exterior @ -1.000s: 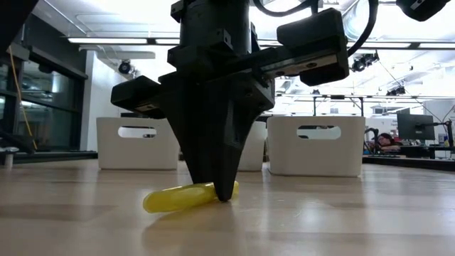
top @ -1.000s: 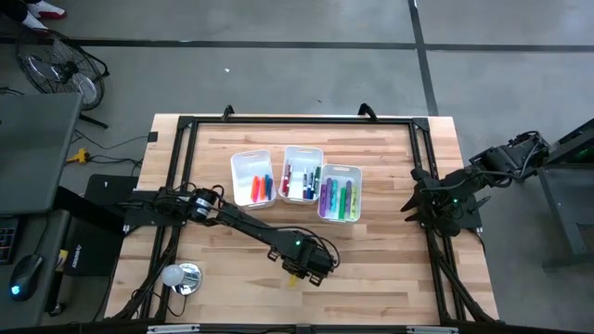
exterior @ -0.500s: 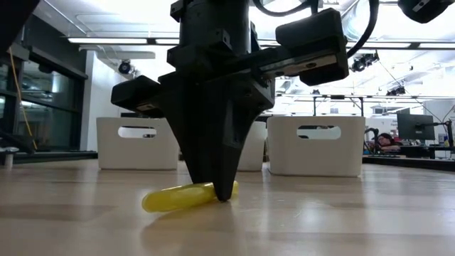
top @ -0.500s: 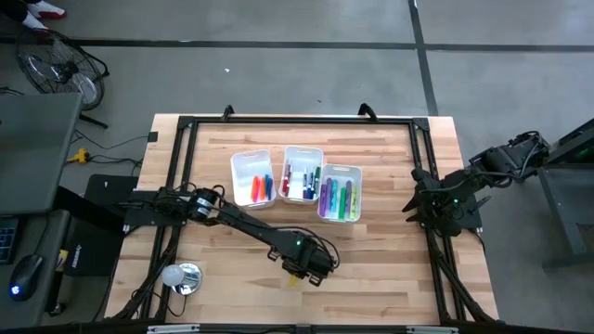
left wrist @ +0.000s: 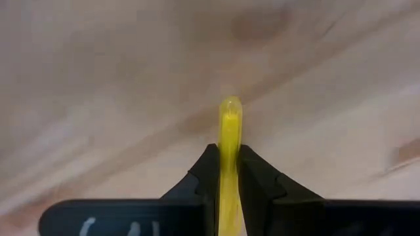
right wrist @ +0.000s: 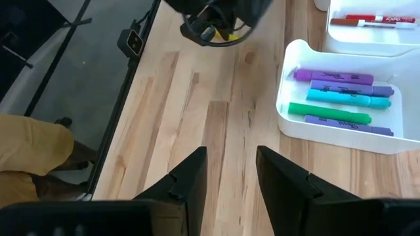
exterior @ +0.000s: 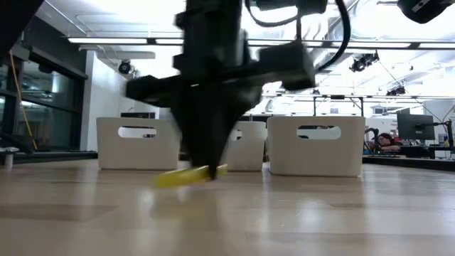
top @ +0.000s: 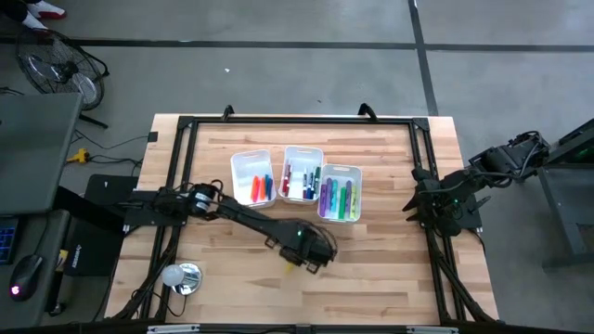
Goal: Pick & Place Markers
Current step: Put the yellow pen into the left white bin
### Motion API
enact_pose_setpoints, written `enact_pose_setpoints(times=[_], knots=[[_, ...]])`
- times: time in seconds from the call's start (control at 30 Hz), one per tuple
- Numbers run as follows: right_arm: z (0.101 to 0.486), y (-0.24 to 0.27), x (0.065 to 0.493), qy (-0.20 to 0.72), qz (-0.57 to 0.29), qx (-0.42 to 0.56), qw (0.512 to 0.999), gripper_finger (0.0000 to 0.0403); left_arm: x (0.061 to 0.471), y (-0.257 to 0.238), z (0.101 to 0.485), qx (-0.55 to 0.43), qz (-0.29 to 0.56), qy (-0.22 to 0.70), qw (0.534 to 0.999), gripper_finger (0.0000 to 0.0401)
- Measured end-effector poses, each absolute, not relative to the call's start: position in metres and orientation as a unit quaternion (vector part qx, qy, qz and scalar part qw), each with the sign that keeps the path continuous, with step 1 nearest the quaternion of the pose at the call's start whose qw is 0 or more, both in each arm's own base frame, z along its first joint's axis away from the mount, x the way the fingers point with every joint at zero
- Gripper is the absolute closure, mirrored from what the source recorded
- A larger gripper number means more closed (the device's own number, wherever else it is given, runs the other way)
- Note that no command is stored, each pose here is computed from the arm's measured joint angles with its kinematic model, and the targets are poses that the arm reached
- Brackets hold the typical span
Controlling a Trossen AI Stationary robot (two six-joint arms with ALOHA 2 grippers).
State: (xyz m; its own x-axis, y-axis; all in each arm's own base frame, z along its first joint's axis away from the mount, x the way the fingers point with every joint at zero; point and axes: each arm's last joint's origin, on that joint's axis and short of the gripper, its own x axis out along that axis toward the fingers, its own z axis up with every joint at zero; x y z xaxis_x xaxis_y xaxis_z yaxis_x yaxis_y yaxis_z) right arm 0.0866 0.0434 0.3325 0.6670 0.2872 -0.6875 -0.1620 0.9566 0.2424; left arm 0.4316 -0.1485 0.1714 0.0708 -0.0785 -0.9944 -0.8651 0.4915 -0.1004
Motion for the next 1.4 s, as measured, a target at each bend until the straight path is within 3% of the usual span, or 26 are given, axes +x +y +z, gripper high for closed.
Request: enact_pose_setpoints(times=[0.33,0.67,0.87,1.27,1.4], knots=[[0.332,0.043,0.086,0.39,0.126,0.072,0.909,0.0282,0.414,-0.121,0.233,-0.38,0.361,0.547,0.652,0.0376],[0.333,0.042,0.086,0.382,0.113,0.059,0.915,0.0282,0.386,-0.059,0.283,-0.344,0.427,0.537,0.641,0.0376],[0.333,0.04,0.084,0.375,0.109,0.058,0.919,0.0282,0.373,-0.01,0.29,-0.314,0.472,0.56,0.605,0.0376],[0.334,0.036,0.076,0.372,0.108,0.063,0.92,0.0282,0.363,0.078,0.292,-0.326,0.488,0.56,0.585,0.0376],[0.333,0.035,0.074,0.377,0.103,0.072,0.918,0.0282,0.356,0.094,0.28,-0.345,0.511,0.564,0.55,0.0376]])
